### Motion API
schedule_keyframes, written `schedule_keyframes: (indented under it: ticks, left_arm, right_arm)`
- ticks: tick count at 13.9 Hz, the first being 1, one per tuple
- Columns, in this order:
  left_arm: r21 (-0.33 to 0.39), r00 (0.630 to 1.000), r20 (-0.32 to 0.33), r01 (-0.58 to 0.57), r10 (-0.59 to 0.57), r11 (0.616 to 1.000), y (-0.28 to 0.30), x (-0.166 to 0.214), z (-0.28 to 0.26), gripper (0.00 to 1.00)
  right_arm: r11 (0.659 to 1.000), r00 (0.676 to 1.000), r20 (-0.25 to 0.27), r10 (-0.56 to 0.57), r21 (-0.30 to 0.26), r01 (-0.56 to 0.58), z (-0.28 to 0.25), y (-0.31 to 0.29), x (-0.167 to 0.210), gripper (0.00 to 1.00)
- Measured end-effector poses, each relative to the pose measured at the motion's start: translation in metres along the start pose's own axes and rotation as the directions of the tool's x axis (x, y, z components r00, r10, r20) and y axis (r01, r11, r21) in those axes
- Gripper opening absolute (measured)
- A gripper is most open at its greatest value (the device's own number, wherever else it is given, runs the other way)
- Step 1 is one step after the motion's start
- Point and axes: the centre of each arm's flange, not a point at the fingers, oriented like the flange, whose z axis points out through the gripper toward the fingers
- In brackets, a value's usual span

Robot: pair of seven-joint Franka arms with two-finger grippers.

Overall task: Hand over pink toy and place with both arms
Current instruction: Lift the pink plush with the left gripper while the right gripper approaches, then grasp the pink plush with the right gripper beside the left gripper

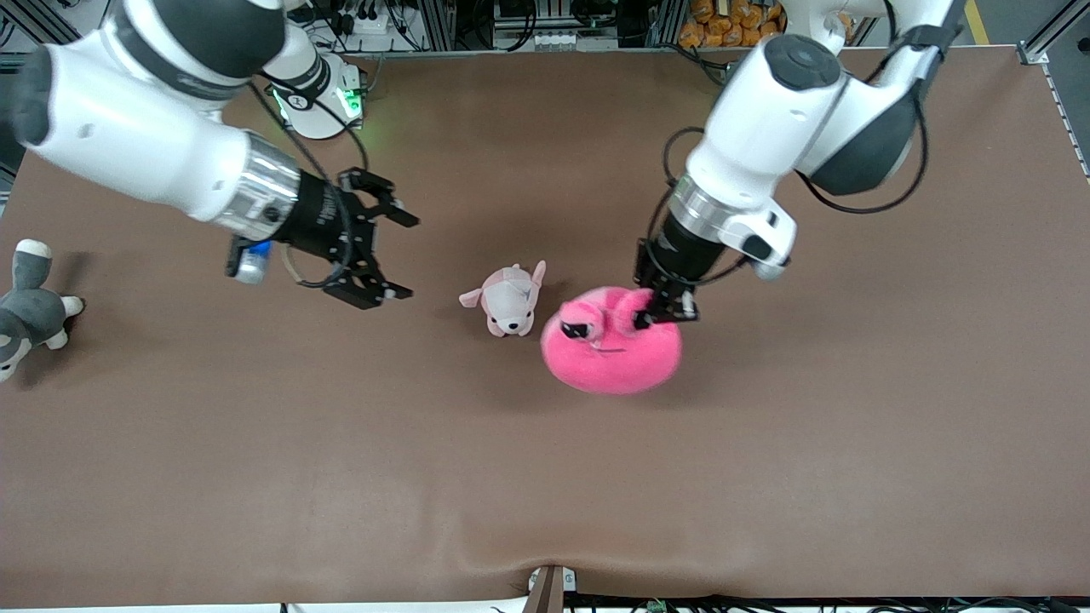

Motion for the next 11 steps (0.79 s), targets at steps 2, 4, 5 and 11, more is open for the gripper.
schedule_keyframes:
  ticks: [2,4,5,11]
  left_arm:
    - [-0.006,1.0,0.002,-0.022,0.022,1.0,-0.017,-0.018,-0.001,0.13]
    - [-0.016,0.999,-0.006,-0.046,0.046,0.999,-0.032,-0.032,0.001,0.13]
    - [-0.023,0.999,-0.006,-0.049,0.049,0.999,-0.038,-0.039,0.0,0.13]
    - [-0.064,0.998,-0.004,-0.063,0.063,0.996,-0.051,-0.069,0.005,0.13]
  right_arm:
    - [0.999,1.0,0.002,0.025,0.022,-0.025,0.018,-0.007,-0.001,1.0]
    - [0.997,0.999,0.012,0.048,0.057,-0.049,0.036,-0.012,-0.007,1.0]
    - [0.996,0.998,0.019,0.057,0.071,-0.058,0.046,-0.012,-0.014,1.0]
    - [0.993,0.998,0.002,0.068,0.099,-0.068,0.102,0.004,-0.048,1.0]
